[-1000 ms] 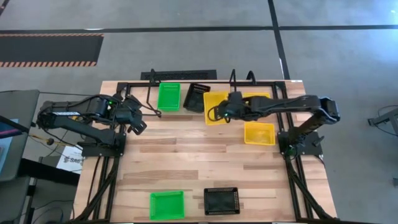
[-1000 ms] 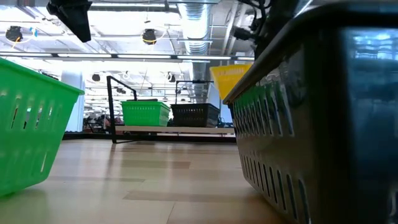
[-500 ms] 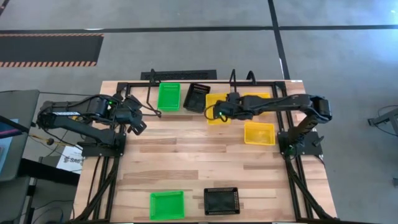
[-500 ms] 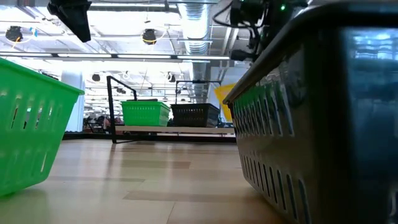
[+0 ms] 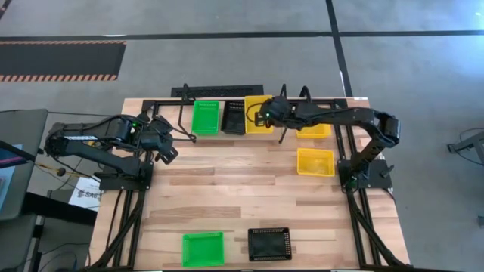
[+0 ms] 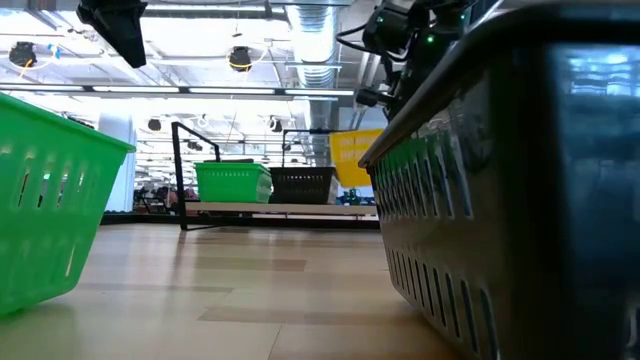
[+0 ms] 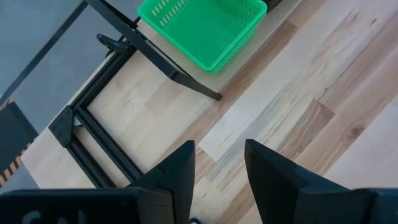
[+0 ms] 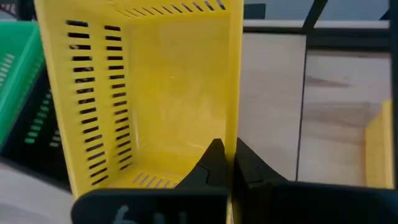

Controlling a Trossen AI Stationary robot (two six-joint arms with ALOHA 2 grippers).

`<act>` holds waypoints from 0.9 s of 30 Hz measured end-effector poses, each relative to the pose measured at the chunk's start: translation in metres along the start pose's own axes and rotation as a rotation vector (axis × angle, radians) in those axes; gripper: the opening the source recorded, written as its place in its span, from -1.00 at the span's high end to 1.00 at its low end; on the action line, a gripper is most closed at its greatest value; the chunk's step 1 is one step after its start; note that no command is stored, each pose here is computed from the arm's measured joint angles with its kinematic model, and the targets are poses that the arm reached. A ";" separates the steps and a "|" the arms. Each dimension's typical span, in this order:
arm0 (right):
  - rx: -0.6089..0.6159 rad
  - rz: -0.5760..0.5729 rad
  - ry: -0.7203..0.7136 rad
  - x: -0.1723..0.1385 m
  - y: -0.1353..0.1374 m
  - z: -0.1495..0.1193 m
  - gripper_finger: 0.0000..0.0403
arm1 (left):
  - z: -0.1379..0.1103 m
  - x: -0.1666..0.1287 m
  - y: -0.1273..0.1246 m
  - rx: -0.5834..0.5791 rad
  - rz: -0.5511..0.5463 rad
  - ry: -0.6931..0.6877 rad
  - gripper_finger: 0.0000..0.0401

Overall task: Stack baskets on shelf by color
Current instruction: Put the bottom yellow basket on the shelf

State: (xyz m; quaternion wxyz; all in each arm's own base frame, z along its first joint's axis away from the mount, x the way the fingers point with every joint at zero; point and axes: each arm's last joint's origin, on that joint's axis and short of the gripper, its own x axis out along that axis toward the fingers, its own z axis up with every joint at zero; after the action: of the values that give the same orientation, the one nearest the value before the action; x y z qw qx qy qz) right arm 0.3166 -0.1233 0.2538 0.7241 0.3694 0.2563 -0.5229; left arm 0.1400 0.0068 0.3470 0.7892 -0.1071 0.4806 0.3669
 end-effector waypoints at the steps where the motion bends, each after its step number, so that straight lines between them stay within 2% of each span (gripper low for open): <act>1: 0.001 0.009 -0.004 0.001 0.000 0.003 0.99 | 0.000 0.000 0.000 0.000 0.000 0.000 0.36; 6: -0.002 0.026 0.035 0.003 -0.002 0.005 0.99 | 0.000 0.000 0.000 -0.008 0.000 0.000 0.36; 15: -0.002 -0.031 0.084 0.002 -0.008 0.000 0.99 | 0.002 0.000 -0.002 -0.024 -0.016 -0.019 0.36; 27: -0.008 -0.034 0.091 0.002 -0.008 -0.002 0.99 | 0.003 0.000 -0.002 -0.028 -0.021 -0.025 0.36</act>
State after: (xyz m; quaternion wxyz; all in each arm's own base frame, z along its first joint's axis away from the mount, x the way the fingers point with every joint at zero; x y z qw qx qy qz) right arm 0.3100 -0.1238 0.2492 0.7042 0.3853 0.2973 -0.5170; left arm 0.1433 0.0066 0.3480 0.7975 -0.1186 0.4643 0.3666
